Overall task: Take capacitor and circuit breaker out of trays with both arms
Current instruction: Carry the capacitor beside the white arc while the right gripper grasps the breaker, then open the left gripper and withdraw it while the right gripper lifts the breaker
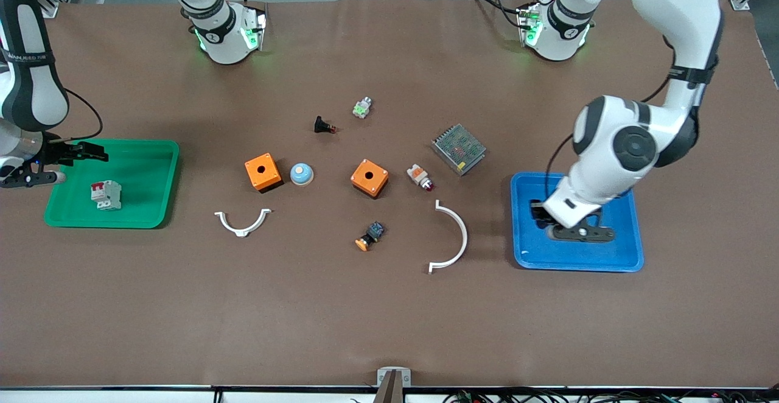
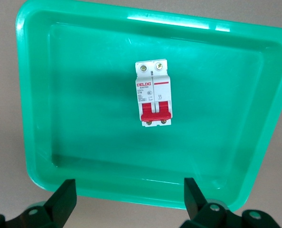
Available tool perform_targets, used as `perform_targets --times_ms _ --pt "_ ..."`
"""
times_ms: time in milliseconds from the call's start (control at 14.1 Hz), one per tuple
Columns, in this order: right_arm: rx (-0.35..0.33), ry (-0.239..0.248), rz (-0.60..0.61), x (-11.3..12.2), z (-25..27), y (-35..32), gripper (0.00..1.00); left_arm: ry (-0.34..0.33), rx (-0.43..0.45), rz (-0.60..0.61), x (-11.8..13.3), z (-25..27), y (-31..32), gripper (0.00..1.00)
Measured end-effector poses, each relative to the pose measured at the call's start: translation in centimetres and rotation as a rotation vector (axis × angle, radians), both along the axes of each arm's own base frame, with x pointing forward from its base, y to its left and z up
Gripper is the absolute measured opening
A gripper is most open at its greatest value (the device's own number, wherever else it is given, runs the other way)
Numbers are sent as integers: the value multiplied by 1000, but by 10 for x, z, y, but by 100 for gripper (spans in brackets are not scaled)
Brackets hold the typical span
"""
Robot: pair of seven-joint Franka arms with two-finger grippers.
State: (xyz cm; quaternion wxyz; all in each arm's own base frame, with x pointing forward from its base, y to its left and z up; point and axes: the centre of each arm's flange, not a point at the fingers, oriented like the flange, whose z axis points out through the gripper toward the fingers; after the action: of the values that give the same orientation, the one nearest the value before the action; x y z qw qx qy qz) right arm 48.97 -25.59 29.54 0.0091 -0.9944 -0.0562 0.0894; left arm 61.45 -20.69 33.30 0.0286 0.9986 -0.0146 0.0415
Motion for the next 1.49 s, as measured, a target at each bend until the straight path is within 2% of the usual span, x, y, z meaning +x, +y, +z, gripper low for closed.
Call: perform_targets --times_ms 213,496,709,922,993,1277,1348,1418,1489 --pt "-1 -10 14 4 -18 -1 100 -9 -37 63 0 -2 -85 34" --pt "2 -19 33 7 -58 -5 100 25 -57 159 5 -58 -165 34" --pt "-6 -49 63 11 -73 -7 100 45 -25 168 -1 -105 -197 34" --pt "-23 -91 82 19 -77 -9 100 68 0 169 -6 -139 -203 34" --pt "-26 -98 86 22 -78 -10 100 64 -1 170 -4 -138 -203 39" --pt "-27 -104 105 32 -83 -14 100 22 0 195 14 -120 -190 79" --pt "-25 -101 108 33 -87 -15 96 6 3 205 22 -106 -183 89" --pt "-24 -99 110 33 -90 -15 87 -10 13 210 31 -83 -172 99" --pt "-23 -97 111 33 -92 -15 78 -31 21 206 41 -54 -157 100"
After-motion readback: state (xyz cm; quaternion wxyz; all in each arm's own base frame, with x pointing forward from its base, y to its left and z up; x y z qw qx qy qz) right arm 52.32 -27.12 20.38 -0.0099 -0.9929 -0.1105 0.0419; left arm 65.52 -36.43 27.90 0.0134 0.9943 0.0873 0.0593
